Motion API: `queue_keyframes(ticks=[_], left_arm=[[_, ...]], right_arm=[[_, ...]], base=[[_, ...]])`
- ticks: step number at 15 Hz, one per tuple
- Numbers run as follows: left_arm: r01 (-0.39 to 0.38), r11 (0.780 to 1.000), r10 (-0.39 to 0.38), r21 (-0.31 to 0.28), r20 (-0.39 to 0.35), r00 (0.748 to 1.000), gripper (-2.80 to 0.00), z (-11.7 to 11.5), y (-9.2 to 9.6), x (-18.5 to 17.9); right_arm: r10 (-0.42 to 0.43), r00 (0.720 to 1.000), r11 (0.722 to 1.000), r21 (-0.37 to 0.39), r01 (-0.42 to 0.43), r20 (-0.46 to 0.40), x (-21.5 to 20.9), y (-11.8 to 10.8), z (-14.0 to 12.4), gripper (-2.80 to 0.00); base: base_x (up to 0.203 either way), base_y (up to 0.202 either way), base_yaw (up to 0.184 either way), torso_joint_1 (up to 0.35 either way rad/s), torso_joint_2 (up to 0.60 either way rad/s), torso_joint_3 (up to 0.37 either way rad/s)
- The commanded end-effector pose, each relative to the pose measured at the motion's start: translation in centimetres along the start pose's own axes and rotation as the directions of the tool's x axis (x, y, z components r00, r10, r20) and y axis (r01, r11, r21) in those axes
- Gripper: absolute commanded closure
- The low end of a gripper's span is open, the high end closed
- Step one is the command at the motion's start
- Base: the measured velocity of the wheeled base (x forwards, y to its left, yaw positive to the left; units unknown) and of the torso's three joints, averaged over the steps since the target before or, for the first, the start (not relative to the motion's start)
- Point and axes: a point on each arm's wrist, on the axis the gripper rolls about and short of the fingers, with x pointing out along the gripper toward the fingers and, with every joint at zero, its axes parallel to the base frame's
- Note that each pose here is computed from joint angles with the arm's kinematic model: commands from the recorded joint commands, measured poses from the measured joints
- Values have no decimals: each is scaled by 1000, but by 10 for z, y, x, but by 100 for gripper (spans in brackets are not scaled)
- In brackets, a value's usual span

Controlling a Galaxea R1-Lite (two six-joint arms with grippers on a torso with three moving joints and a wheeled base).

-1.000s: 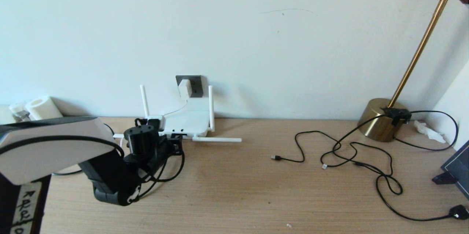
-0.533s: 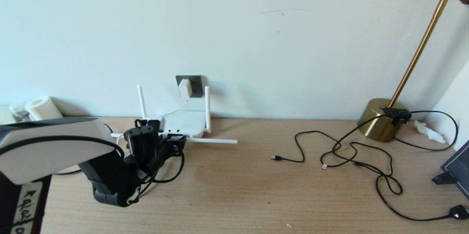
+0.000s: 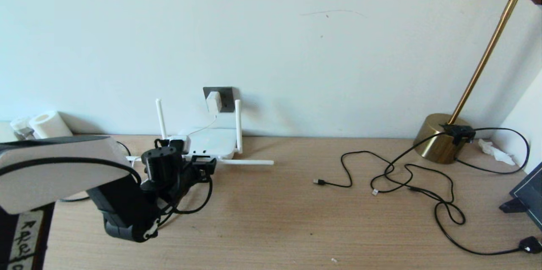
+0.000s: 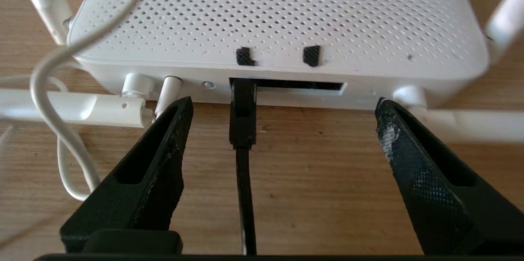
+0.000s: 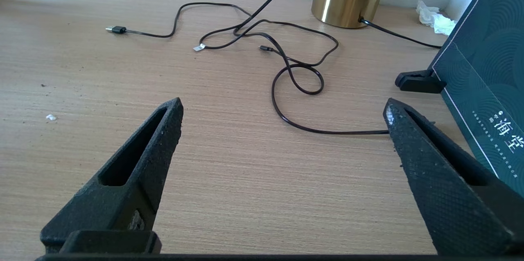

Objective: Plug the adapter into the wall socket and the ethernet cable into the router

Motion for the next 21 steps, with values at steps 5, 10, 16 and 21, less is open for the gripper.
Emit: queue_keyframes(ticks=[5,10,16,21], left_arm=[[68,998,-69,15,88,994,0,40,-16,-47],[122,992,-124,21,178,976,0,72,-24,-96],[177,984,-165,6,393,905,0,123,-10,-176],[264,964,-213,-27,516,830,0,124,6,-259]], right_arm=[[0,1000,1000,-1,0,-1,0,0,0,-280],[0,1000,1000,-1,0,-1,0,0,0,-280],[0,1000,1000,-1,0,-1,0,0,0,-280],[0,1000,1000,0,0,-1,0,0,0,-280]], base=[[0,0,0,0,0,0],[0,0,0,0,0,0],[0,0,0,0,0,0],[0,0,0,0,0,0]])
